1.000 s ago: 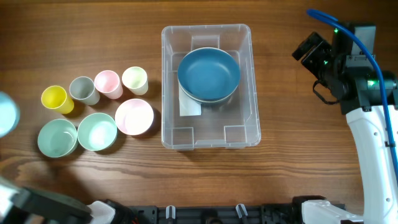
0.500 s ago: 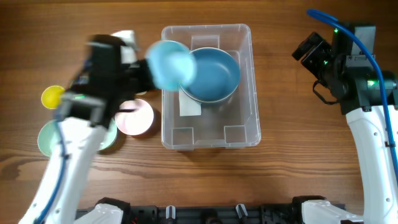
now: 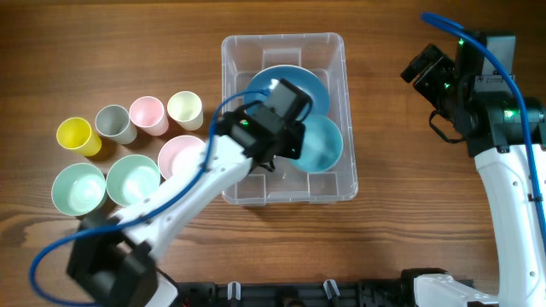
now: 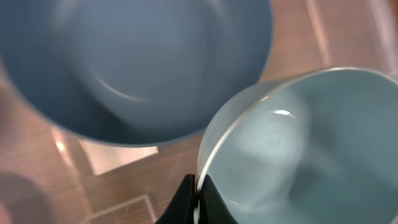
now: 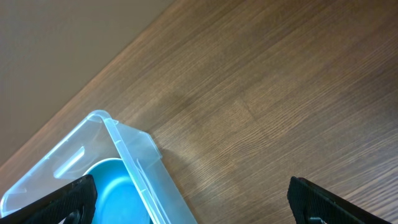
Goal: Pack container
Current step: 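Carry the light blue bowl into the bin's front right area, then grasp the mint green bowl with the left gripper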
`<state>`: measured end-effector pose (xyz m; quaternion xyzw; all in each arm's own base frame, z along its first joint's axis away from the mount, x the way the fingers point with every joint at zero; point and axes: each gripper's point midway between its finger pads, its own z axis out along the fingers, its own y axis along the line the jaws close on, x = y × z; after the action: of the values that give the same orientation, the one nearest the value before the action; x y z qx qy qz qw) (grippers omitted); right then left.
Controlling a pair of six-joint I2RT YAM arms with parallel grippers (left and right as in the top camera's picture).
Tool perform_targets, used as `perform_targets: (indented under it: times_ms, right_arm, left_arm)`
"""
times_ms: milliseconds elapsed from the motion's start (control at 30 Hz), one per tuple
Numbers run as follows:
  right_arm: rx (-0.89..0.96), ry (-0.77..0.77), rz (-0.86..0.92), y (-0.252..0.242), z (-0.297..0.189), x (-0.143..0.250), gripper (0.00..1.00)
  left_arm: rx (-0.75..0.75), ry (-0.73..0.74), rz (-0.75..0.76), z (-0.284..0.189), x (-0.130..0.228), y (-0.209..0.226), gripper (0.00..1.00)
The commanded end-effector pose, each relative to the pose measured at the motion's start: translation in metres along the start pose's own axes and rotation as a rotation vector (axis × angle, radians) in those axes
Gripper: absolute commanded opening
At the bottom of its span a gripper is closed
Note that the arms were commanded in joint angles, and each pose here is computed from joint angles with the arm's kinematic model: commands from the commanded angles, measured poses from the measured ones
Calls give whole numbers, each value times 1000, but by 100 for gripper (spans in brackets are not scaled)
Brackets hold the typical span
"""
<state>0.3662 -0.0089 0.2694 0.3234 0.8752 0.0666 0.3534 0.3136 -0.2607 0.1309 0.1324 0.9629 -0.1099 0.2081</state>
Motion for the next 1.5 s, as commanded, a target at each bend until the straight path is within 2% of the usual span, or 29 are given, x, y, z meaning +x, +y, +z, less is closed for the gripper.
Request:
perform_targets:
  times_ms: [0,167,300,367,467,533,567,600,667,700,867,967,1067,1200,1333,1467]
  right_arm:
    - [10,-18,16,-2,-2,-5,99]
    - [10,-18,16,-1,-2,-5,100]
    - [10,-18,16,-1,-2,-5,100]
    - [10,-18,16,-1,-2,-5,100]
    - [10,-18,16,-2,-2,-5,100]
    - [10,-18,16,-1,-2,-5,100]
    - [10,-18,16,-1,-2,-5,100]
    - [10,-18,16,-1,-2,-5,100]
    - [10,-18,16,-2,-2,-5,100]
    - [10,-18,16,-1,-2,-5,99]
    - [10,-18,16,-1,-2,-5,100]
    - [10,-18,16,-2,-2,-5,100]
    - [10,-18,16,-1,-2,-5,99]
    - [10,-18,16,-1,-2,-5,100]
    - [10,-18,16,-1,-2,-5,100]
    - [10,-18,16,-1,-2,-5,99]
  left_arm:
    - [-23,85,50,34,19,-10,4]
    - [-8,95,82,40,27,-26,4]
    - [-5,88,41,38,26,-28,28]
    - [11,58,29,27,19,-31,46]
    - [56,-40,21,-13,-2,-37,52]
    - [28,-109,-30,-42,-14,-25,58]
    - [-8,-149,-79,-59,-18,-12,62]
    - [-68,-199,-165,-85,-22,14,73]
    - [-180,-245,-275,-118,-19,64,74]
    - [-297,-258,-409,-140,-8,113,76]
    - [-613,-166,-918,-189,62,259,88]
    - [-675,-127,-1173,-199,100,312,90]
    - [-649,-89,-1467,-188,145,362,91]
    - [-595,-39,-1683,-160,190,396,88]
    - [-603,30,-1764,-124,226,413,85]
    - [-570,93,-1767,-91,241,416,75]
